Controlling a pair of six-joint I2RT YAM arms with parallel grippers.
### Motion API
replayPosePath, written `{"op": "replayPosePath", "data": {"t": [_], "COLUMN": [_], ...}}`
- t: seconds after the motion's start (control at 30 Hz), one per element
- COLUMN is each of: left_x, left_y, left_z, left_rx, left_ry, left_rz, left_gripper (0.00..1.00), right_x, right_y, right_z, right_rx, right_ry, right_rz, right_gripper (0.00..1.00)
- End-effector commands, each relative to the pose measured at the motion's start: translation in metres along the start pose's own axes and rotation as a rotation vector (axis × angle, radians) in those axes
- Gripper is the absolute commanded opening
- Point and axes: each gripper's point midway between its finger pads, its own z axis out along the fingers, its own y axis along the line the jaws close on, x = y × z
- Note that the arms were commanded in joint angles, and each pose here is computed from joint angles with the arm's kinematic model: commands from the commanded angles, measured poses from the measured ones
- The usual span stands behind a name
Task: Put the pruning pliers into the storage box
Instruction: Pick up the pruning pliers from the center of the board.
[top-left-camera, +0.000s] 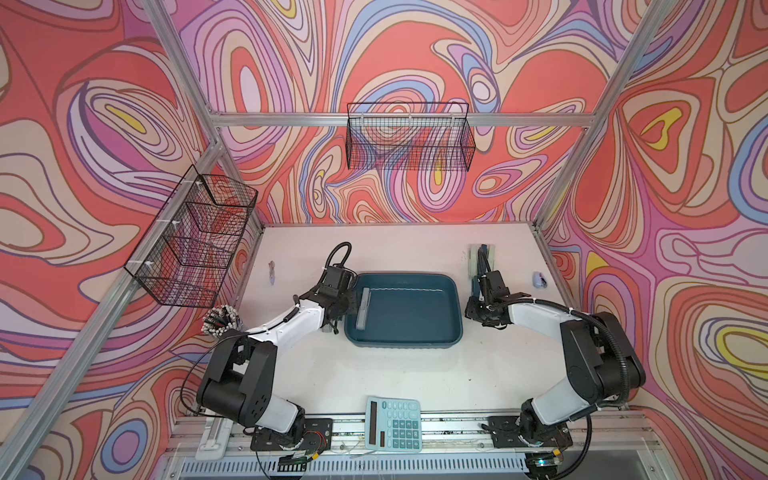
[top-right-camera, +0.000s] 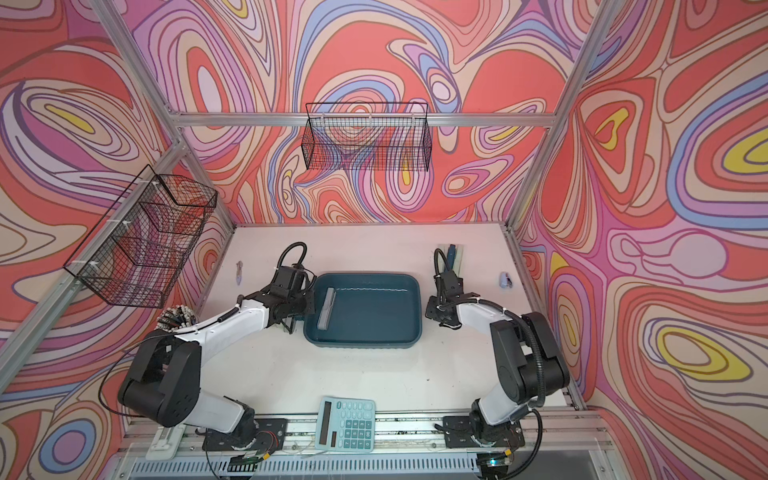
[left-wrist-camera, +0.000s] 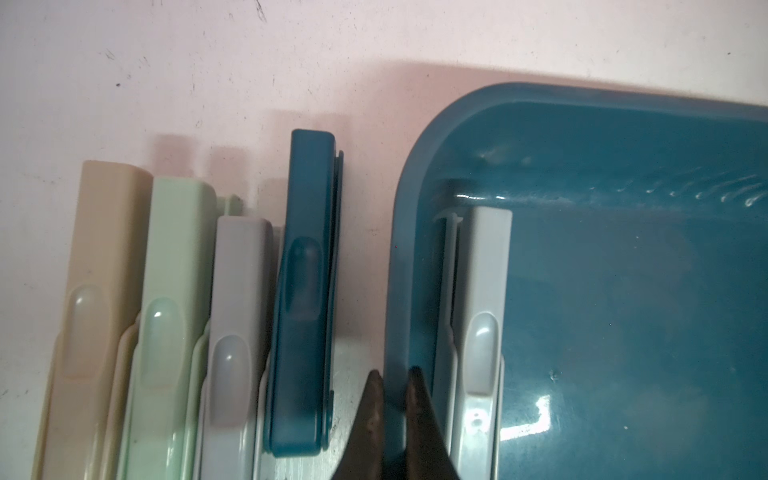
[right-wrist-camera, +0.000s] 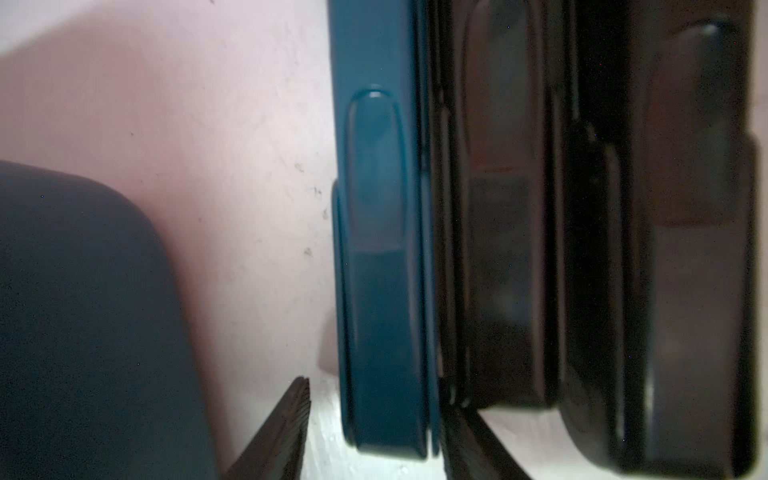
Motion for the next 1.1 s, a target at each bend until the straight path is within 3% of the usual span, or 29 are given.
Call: {"op": "replayPosePath", "data": {"t": [0.0,0.47,1.07], "left_x": [0.005,0.005,0.011], "left_y": [0.010,0.009,0.012], "left_z": [0.005,0.007,0.009], "left_rx": [-0.046,-0.044,-0.052], "left_ry": [0.032,0.038,0.051], "left_rz": [0.002,0.010,0.011], "left_gripper": [0.00,0.00,0.00], "right_x": [-0.018,-0.036,-0.045], "right_y": [0.014,0.002,-0.008], "right_z": [-0.006,-0.003,0.002], "right_rx": [-0.063,0.048,0.118], "right_ry": [-0.054,-0.080,-0.118], "right_rz": [-0.019,0.007,0.030], "right_gripper": [0.51,0.49,0.34]}}
